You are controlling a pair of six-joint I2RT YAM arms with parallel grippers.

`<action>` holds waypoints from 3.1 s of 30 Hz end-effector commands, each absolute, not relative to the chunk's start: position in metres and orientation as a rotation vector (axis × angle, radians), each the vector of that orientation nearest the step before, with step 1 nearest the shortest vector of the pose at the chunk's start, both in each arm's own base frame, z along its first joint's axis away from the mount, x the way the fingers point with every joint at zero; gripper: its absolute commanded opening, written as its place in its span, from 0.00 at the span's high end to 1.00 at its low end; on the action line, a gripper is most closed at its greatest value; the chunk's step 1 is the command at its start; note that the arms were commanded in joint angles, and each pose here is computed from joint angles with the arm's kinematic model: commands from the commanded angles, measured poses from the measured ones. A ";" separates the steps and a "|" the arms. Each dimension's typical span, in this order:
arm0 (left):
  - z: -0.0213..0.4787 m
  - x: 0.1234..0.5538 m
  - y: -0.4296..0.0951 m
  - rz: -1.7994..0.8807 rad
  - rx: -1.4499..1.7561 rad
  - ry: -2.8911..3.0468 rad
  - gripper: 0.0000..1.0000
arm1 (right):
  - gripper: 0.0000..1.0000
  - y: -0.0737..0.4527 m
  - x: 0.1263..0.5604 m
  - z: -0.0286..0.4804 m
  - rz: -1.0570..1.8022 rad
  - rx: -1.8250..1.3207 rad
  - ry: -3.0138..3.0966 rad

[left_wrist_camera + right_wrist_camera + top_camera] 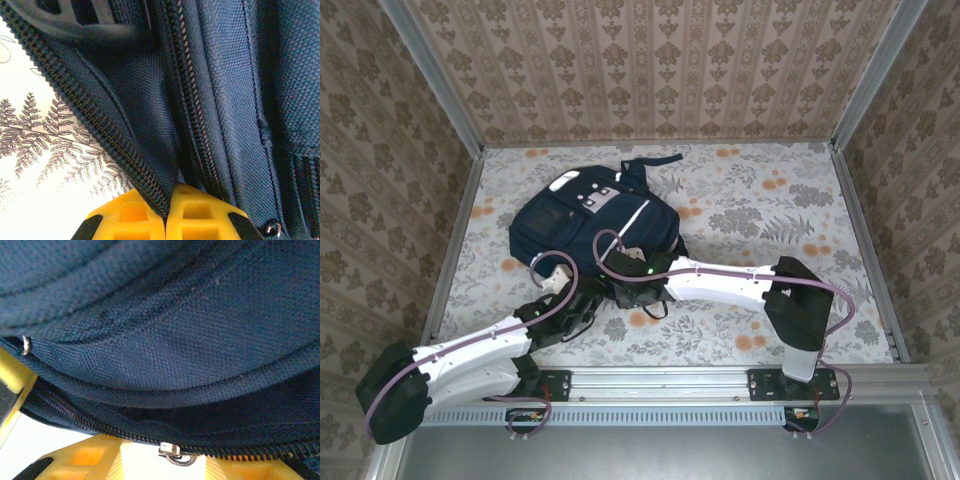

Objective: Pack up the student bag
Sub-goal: Zip the student bag at the middle-left of the table.

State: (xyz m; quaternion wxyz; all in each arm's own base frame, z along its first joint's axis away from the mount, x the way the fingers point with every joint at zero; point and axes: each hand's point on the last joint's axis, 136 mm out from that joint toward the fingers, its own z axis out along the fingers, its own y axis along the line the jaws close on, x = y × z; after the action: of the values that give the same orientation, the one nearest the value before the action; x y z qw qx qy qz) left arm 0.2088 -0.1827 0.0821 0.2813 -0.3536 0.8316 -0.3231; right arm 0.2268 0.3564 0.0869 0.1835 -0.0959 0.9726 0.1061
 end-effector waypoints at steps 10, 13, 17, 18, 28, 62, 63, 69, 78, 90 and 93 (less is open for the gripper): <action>0.132 0.223 -0.198 -1.028 -0.916 2.090 1.00 | 0.90 0.329 0.241 0.089 0.144 -0.230 2.680; 0.132 0.222 -0.194 -1.015 -0.918 2.095 1.00 | 0.90 0.321 0.240 0.090 0.134 -0.220 2.679; 0.130 0.220 -0.180 -0.967 -0.938 2.109 1.00 | 0.91 0.303 0.240 0.092 0.124 -0.187 2.681; 0.129 0.219 -0.175 -0.951 -0.947 2.115 1.00 | 0.91 0.297 0.240 0.092 0.120 -0.174 2.680; 0.117 0.208 -0.130 -0.831 -1.037 2.124 1.00 | 0.91 0.247 0.254 0.089 0.113 -0.044 2.698; 0.113 0.240 -0.026 -0.670 -1.026 2.209 1.00 | 1.00 0.248 0.284 0.086 0.602 -0.177 2.712; 0.115 0.244 -0.023 -0.656 -1.017 2.216 1.00 | 1.00 0.255 0.280 0.087 0.625 -0.202 2.709; 0.113 0.267 -0.010 -0.708 -1.026 2.268 1.00 | 1.00 0.274 0.268 0.088 0.629 -0.238 2.703; 0.133 0.238 -0.028 -0.766 -1.092 2.319 0.43 | 1.00 0.304 0.261 0.078 0.685 -0.297 2.699; 0.134 0.199 -0.139 -0.987 -1.176 2.258 0.49 | 1.00 0.319 0.259 0.078 0.735 -0.366 2.679; 0.136 0.207 -0.180 -0.989 -1.108 2.329 0.50 | 1.00 0.319 0.260 0.079 0.737 -0.382 2.674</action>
State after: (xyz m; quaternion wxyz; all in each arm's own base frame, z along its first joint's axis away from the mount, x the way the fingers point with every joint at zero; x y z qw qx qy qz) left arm 0.1826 -0.1636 0.1242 0.1656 -0.3326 0.8646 -0.3382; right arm 0.2602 0.3131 0.0762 0.1727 -0.1207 0.9441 0.2535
